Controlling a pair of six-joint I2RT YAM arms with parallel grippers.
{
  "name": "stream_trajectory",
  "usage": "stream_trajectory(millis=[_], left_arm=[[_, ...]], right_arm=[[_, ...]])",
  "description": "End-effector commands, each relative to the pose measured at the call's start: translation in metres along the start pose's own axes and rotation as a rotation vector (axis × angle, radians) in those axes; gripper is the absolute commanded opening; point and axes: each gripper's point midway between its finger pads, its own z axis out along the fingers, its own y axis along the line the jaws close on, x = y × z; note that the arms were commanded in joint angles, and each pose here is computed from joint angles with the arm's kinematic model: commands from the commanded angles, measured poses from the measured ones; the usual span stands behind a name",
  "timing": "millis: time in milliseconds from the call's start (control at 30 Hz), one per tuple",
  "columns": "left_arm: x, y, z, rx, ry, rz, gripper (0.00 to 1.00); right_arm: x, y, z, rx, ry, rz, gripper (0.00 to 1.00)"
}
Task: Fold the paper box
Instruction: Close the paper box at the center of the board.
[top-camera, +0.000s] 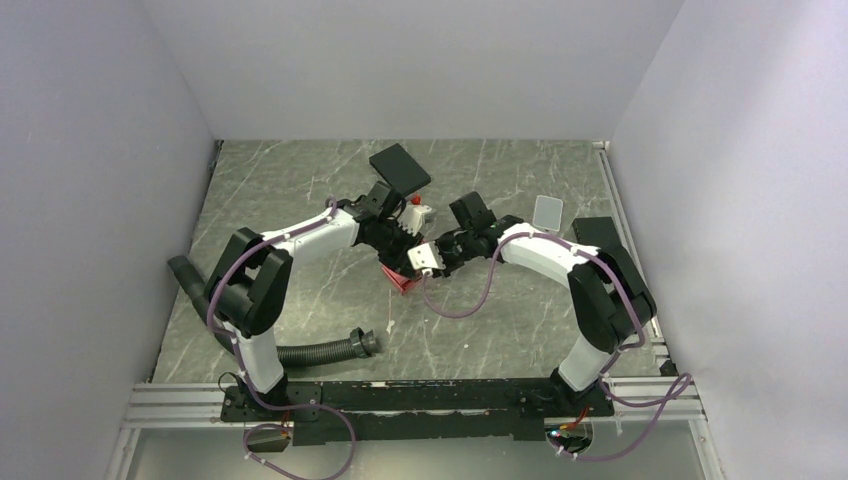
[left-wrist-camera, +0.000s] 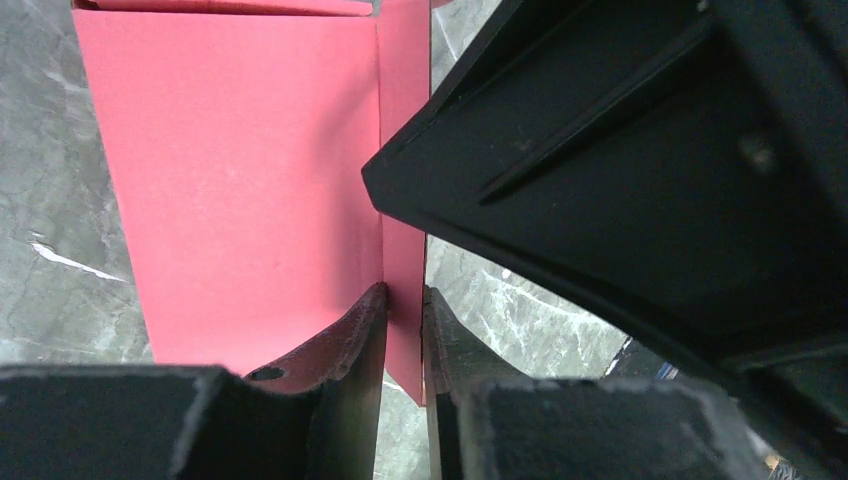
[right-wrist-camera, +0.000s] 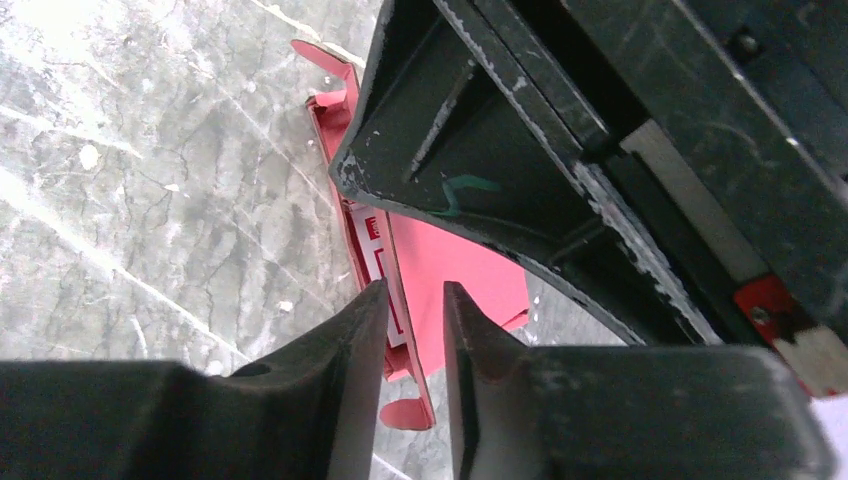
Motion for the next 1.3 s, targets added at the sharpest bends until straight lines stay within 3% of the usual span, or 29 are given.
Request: stream_trajectory(millis=[0, 333, 633, 900, 1100, 1267], left_arm=[[-0.001, -0.005, -0.002, 0.013, 0.002, 0.029, 0.24], [-0.005, -0.009, -0.010, 0.003, -0.031, 0.029, 0.27], [-0.010, -0.012, -0.025, -0.033, -0.090, 0.038, 0.32], [-0.022, -0.011, -0.059, -0.154, -0.247, 0.003, 0.36], [-0.007, 0.002, -0.084, -0.284, -0.464, -0.114, 0.35], [0.020, 0.007, -0.070, -0.271, -0.496, -0.235, 0.32]], right_arm=[[0.001, -0.001, 0.008, -0.002, 0.017, -0.065, 0.25], [0.003, 0.016, 0.011, -0.069, 0.025, -0.096, 0.00], [0.004, 0.021, 0.012, -0.083, 0.027, -0.096, 0.00], [0.003, 0.018, 0.011, -0.077, 0.025, -0.066, 0.00], [0.004, 0.019, 0.012, -0.075, 0.029, -0.051, 0.00], [0.004, 0.019, 0.013, -0.079, 0.022, -0.036, 0.00]])
